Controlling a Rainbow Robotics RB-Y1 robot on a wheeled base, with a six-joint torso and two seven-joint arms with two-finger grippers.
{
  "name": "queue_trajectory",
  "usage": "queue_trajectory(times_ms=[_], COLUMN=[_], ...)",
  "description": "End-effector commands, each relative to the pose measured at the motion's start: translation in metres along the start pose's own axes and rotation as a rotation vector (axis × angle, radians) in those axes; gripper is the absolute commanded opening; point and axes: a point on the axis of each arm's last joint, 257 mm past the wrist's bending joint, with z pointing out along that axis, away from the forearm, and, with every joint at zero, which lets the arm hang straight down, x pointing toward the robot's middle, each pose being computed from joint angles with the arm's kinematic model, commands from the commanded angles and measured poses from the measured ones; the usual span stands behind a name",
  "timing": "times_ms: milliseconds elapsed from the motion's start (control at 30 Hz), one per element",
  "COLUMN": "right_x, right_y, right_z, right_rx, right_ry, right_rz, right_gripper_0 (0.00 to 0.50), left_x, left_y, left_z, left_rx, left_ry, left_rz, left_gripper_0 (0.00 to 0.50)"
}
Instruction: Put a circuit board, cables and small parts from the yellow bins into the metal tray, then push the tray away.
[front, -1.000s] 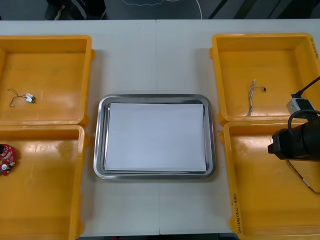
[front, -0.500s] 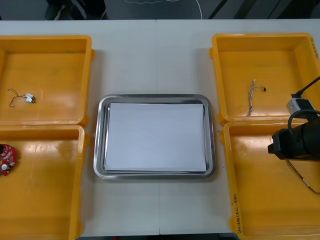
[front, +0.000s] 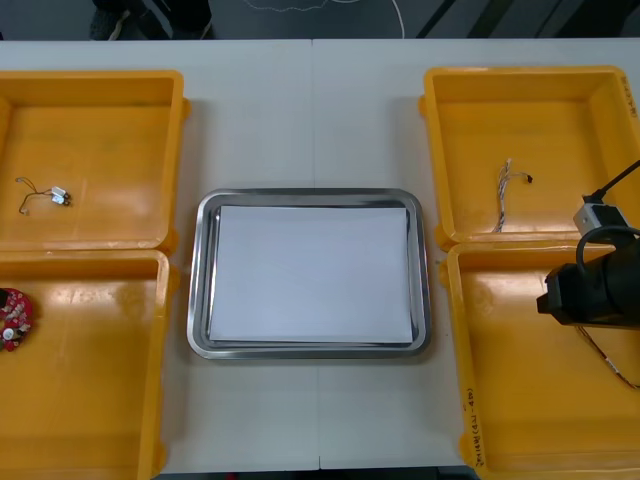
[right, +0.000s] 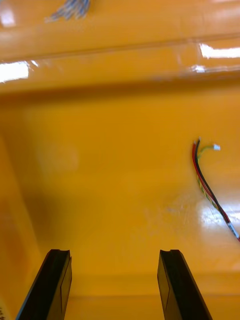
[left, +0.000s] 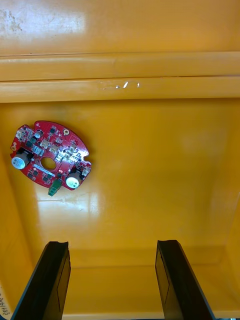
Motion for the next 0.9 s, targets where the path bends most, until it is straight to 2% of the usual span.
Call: queue_trajectory(times_ms=[33,167,300,467,567,633,900], right_x=[0.013,0.012,0.007,0.003,0.007,0.011,0.009], right_y=[-0.022,-0.026,-0.037,-0.053,-0.062,-0.069,-0.078], right_z=[0.002,-0.001,-0.006,-0.015,-0.016,-0.017,-0.011], right_rx=[0.048,0.058,0.082,0.117,0.132,0.136,0.129], right_ry=[0.033,0.035,0.028,0.026,0.044,0.053,0.003], right_rz=[-0.005,-0.056,-0.189,-0.349,-0.418,-0.464,-0.571], right_gripper_0=[0.500,0.500,0.500,0.500,0.500,0.500,0.500], left_x=[-0.009,-0.013,-0.012,-0.010,-0.006,-0.007,-0.006], left_y=[0.006,0.005,0.006,0.013,0.019,0.023,0.036], left_z=[-0.019,-0.023,-0.021,-0.016,-0.010,-0.005,0.004], left_rx=[-0.027,-0.023,-0.019,-0.014,-0.006,0.003,0.011], left_ry=[-0.046,-0.058,-0.051,-0.029,-0.004,-0.001,0.013], left_rz=[0.075,0.083,0.100,0.190,0.237,0.278,0.456], left_gripper_0=[0.500,0.500,0.500,0.500,0.500,0.500,0.500])
